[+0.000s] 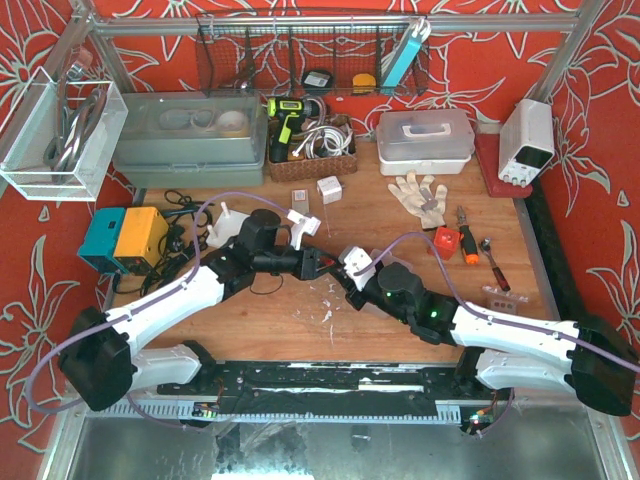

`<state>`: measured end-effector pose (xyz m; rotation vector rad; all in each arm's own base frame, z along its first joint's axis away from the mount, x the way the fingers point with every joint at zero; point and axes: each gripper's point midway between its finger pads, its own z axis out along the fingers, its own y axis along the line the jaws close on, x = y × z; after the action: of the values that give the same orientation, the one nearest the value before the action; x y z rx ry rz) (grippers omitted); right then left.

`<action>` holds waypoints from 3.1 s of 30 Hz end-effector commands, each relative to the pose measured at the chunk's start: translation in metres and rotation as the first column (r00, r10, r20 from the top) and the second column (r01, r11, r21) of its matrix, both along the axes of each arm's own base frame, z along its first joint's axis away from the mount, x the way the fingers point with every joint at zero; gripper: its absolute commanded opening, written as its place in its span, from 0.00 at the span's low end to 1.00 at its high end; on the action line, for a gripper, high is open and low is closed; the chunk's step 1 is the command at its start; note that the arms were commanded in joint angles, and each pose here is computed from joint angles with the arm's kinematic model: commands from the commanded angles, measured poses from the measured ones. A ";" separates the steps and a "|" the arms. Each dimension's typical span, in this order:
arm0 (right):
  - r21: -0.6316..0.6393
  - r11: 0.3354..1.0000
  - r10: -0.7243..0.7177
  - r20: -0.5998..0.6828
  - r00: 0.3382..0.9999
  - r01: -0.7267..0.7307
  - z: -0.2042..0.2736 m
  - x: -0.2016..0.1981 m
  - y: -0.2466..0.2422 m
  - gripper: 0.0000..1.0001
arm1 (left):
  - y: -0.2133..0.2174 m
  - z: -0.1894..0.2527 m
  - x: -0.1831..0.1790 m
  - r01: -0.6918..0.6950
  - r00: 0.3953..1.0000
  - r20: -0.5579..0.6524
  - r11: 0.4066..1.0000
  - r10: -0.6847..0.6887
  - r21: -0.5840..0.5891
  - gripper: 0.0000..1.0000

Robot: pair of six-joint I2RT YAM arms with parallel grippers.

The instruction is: Install the large spring

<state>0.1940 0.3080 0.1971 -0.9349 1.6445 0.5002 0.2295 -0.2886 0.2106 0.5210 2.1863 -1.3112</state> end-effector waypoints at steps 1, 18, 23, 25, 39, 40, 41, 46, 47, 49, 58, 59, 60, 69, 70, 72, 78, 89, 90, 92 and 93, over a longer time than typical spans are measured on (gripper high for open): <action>0.027 1.000 -0.005 0.032 0.999 0.004 0.010 0.000 0.003 0.07 | -0.007 0.007 -0.008 0.059 0.998 0.000 0.998 -0.059 -0.038 0.26; -0.074 0.972 -0.231 -0.129 0.964 0.223 0.025 0.016 -0.030 0.94 | 0.053 0.031 0.059 -0.418 0.892 0.222 0.906 0.395 0.068 0.00; -0.019 0.942 -0.335 -0.116 0.935 0.336 0.053 0.019 -0.061 0.99 | 0.108 0.041 0.096 -0.695 0.694 0.368 0.710 0.619 0.115 0.00; -0.007 0.920 -0.391 -0.078 0.917 0.392 0.053 0.023 -0.077 0.99 | 0.132 0.046 0.110 -0.779 0.602 0.419 0.616 0.680 0.118 0.00; 0.075 0.817 -0.570 -0.039 0.821 0.571 0.025 0.033 -0.129 0.99 | 0.261 0.006 0.180 -0.946 0.303 0.477 0.202 0.825 0.252 0.00; 0.076 0.816 -0.572 -0.040 0.819 0.573 0.025 0.033 -0.129 0.99 | 0.266 0.001 0.183 -0.946 0.298 0.477 0.188 0.827 0.264 0.00; 0.069 0.816 -0.573 -0.039 0.818 0.575 0.023 0.034 -0.128 0.99 | 0.271 -0.003 0.185 -0.946 0.291 0.480 0.174 0.828 0.274 0.00; 0.042 0.822 -0.567 -0.040 0.823 0.568 0.020 0.035 -0.124 0.99 | 0.290 -0.020 0.198 -0.945 0.266 0.479 0.127 0.836 0.301 0.00; 0.039 0.822 -0.567 -0.041 0.823 0.568 0.019 0.036 -0.123 0.99 | 0.293 -0.023 0.201 -0.944 0.263 0.479 0.121 0.838 0.308 0.00; 0.035 0.823 -0.566 -0.042 0.823 0.568 0.018 0.036 -0.122 0.99 | 0.299 -0.030 0.206 -0.939 0.262 0.478 0.106 0.839 0.328 0.00; 0.015 0.825 -0.564 -0.042 0.825 0.565 0.014 0.038 -0.120 0.99 | 0.315 -0.045 0.217 -0.929 0.257 0.447 0.092 0.857 0.358 0.00; 0.015 0.823 -0.567 -0.042 0.823 0.567 0.014 0.039 -0.120 0.99 | 0.316 -0.047 0.218 -0.928 0.259 0.444 0.094 0.858 0.361 0.00; 0.016 0.823 -0.567 -0.041 0.823 0.568 0.014 0.039 -0.120 0.99 | 0.317 -0.048 0.218 -0.927 0.260 0.441 0.094 0.859 0.363 0.00; 0.015 0.824 -0.566 -0.040 0.823 0.567 0.014 0.039 -0.120 0.99 | 0.319 -0.061 0.223 -0.915 0.279 0.423 0.106 0.862 0.389 0.00; 0.016 0.823 -0.566 -0.041 0.823 0.567 0.014 0.039 -0.121 0.99 | 0.319 -0.063 0.224 -0.915 0.280 0.420 0.107 0.863 0.389 0.00; 0.016 0.825 -0.564 -0.041 0.825 0.565 0.014 0.039 -0.121 0.99 | 0.320 -0.066 0.226 -0.912 0.285 0.415 0.111 0.864 0.395 0.00; 0.015 0.828 -0.560 -0.042 0.827 0.561 0.014 0.039 -0.120 0.99 | 0.323 -0.076 0.230 -0.906 0.291 0.416 0.109 0.862 0.408 0.02; 0.003 0.830 -0.557 -0.040 0.829 0.558 0.010 0.040 -0.117 0.99 | 0.318 -0.097 0.238 -0.878 0.341 0.378 0.147 0.861 0.456 0.36; 0.002 0.830 -0.557 -0.041 0.829 0.558 0.010 0.041 -0.117 0.99 | 0.317 -0.096 0.238 -0.876 0.345 0.376 0.152 0.860 0.457 0.40; 0.002 0.828 -0.560 -0.044 0.827 0.560 0.010 0.041 -0.117 0.99 | 0.316 -0.093 0.238 -0.876 0.350 0.370 0.161 0.861 0.454 0.47; 0.000 0.828 -0.560 -0.045 0.827 0.561 0.009 0.041 -0.116 0.99 | 0.315 -0.091 0.238 -0.877 0.351 0.367 0.165 0.861 0.451 0.52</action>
<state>0.2329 0.1892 0.2016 -0.4082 1.8582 0.1028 0.4608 0.0257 0.1052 -0.5688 2.2014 0.0981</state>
